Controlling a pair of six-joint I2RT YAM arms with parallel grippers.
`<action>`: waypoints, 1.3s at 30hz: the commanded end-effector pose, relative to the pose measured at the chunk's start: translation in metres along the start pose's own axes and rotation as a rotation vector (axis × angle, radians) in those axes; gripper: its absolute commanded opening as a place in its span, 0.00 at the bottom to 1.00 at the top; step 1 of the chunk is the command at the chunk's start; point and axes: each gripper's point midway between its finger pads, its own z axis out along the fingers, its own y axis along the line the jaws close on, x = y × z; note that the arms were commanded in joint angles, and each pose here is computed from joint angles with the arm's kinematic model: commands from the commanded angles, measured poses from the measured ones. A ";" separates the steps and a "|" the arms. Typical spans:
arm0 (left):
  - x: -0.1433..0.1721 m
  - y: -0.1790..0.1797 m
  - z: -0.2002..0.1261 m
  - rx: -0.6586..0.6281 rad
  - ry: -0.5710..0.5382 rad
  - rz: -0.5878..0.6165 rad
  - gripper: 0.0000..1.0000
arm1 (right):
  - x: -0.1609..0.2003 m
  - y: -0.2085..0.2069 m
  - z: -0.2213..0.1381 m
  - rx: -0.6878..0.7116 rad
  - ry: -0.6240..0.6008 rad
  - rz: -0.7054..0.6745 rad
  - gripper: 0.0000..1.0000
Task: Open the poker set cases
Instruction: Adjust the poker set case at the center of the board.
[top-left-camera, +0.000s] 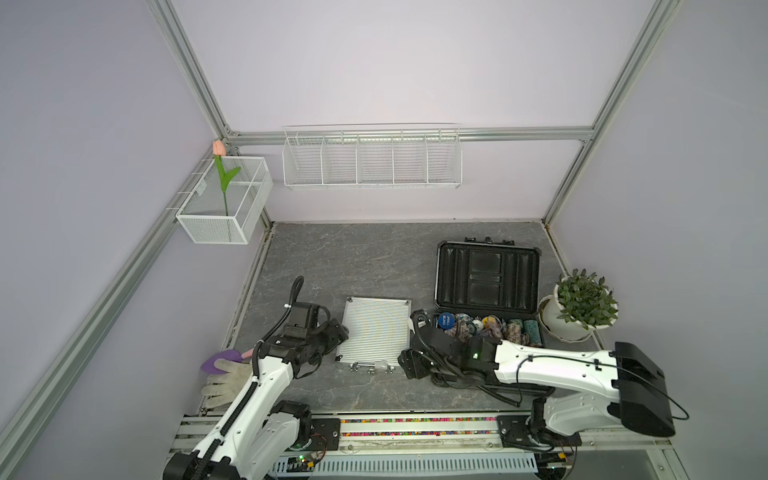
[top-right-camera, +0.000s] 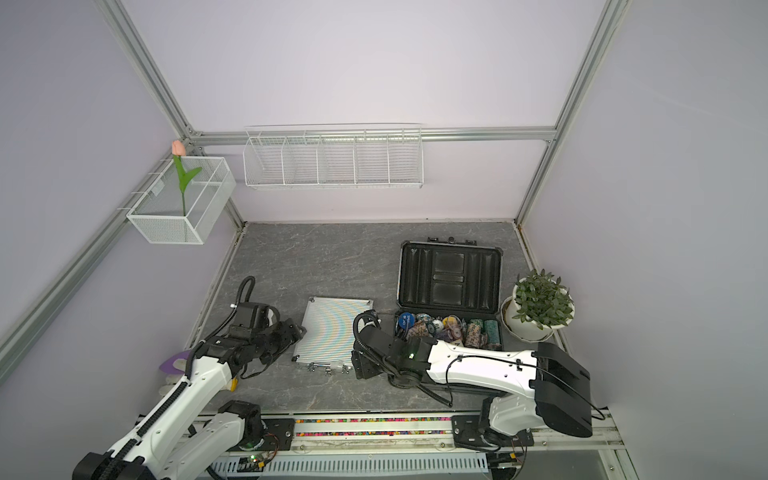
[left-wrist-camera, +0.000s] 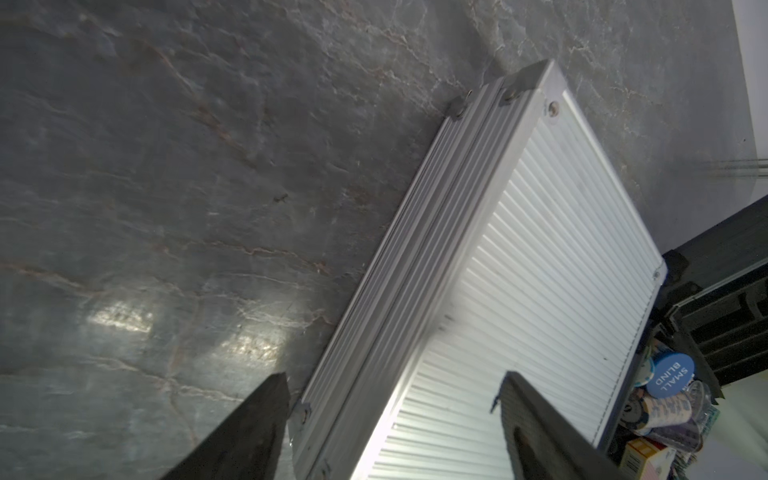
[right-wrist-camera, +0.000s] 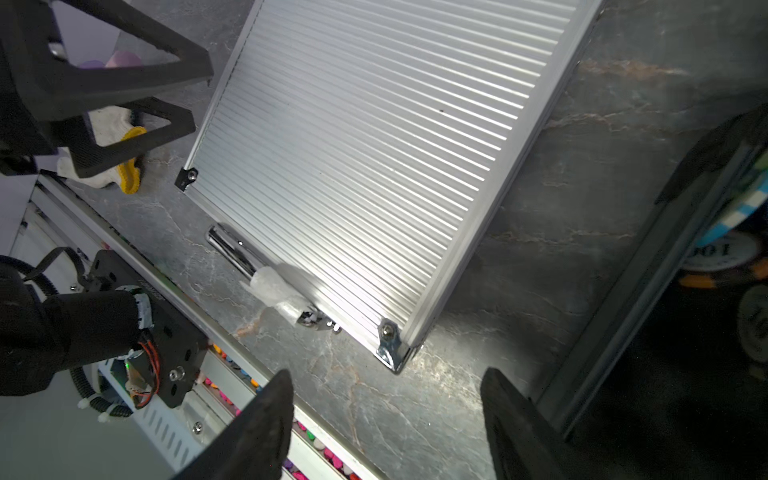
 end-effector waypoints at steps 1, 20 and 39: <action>0.001 -0.004 0.001 0.041 -0.001 -0.041 0.81 | 0.009 0.002 0.013 -0.049 0.052 0.082 0.73; 0.026 -0.004 0.010 0.102 0.106 -0.061 0.72 | 0.004 0.013 0.054 -0.201 0.162 0.195 0.67; 0.030 -0.007 0.007 0.143 0.102 -0.064 0.71 | -0.041 -0.005 0.071 -0.191 0.136 0.176 0.64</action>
